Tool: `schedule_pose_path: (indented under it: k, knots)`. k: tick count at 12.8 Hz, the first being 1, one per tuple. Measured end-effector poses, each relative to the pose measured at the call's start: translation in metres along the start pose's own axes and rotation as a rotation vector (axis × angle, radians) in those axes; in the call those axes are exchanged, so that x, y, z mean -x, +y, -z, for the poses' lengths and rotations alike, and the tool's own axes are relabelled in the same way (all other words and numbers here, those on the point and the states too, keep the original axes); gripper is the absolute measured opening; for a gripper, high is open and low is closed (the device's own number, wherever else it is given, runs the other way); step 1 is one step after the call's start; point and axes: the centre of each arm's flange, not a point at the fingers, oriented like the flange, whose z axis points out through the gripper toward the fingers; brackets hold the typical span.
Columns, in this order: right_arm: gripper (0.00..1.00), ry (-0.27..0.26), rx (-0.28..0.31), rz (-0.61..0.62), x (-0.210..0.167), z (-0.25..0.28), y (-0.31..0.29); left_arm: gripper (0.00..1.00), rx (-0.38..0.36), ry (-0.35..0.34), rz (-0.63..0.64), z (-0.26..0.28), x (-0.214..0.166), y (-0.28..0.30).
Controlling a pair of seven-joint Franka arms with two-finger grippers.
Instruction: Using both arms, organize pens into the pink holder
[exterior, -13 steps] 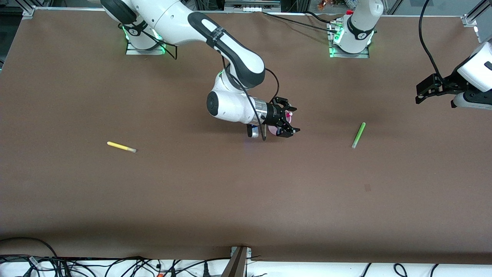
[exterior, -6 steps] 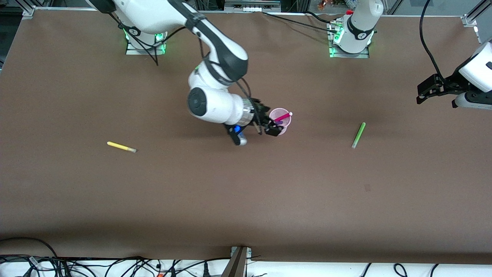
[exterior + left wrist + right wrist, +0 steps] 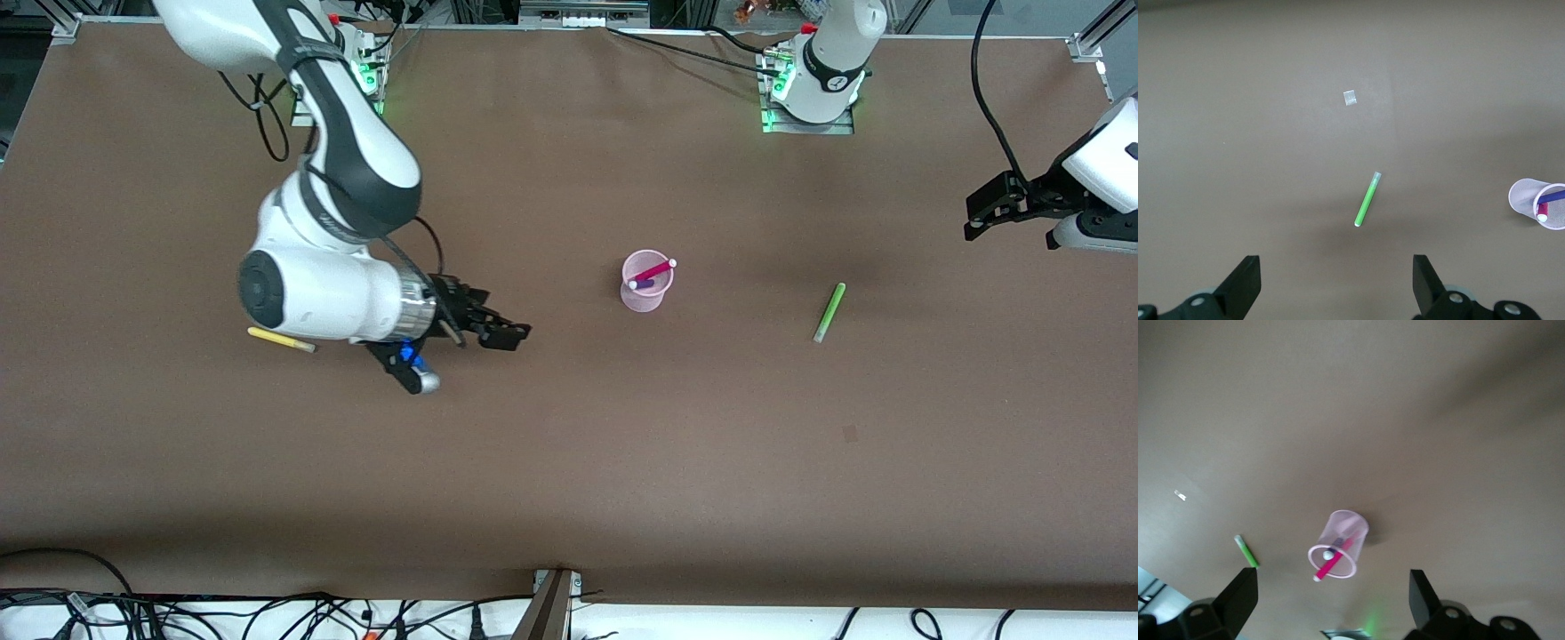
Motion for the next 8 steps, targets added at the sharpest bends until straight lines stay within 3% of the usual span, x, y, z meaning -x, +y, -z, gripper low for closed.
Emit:
schedule_pose_path:
  k: [2,5,8]
  knots:
    - [1.00,0.034,0.066,0.105,-0.001,0.037,0.017,1.00,0.000,0.000,0.001,0.000,0.000,0.000]
    - [1.00,0.134,0.179,0.282,0.015,0.084,0.033,1.00,0.000,0.000,0.001,0.000,0.000,-0.001]
    - [1.00,0.177,0.260,0.433,0.021,0.131,0.057,1.00,0.000,0.000,0.002,0.000,0.000,-0.001]
